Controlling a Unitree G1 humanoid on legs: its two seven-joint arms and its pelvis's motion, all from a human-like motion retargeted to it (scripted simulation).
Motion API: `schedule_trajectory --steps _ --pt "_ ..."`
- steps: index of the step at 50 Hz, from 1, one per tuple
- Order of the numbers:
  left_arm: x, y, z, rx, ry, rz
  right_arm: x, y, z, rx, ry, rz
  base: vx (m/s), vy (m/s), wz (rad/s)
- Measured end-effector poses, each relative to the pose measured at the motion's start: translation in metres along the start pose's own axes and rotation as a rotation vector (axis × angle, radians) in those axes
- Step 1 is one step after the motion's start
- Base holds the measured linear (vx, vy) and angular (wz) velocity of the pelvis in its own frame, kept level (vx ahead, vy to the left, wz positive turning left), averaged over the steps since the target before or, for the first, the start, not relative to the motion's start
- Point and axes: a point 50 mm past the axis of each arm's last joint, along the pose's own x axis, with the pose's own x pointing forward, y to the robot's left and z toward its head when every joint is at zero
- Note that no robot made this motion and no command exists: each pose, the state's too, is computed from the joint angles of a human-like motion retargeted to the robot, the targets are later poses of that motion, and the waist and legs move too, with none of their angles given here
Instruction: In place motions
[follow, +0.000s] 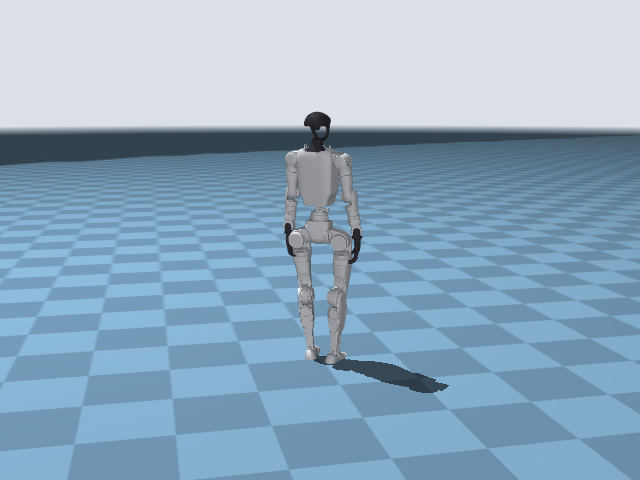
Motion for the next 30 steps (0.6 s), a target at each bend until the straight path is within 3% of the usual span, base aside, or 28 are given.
schedule_trajectory --steps 30 --pt "0.0 -0.003 0.002 -0.001 -0.007 -0.009 0.001 0.0 -0.011 0.002 0.031 -0.004 0.18 0.0 0.07"
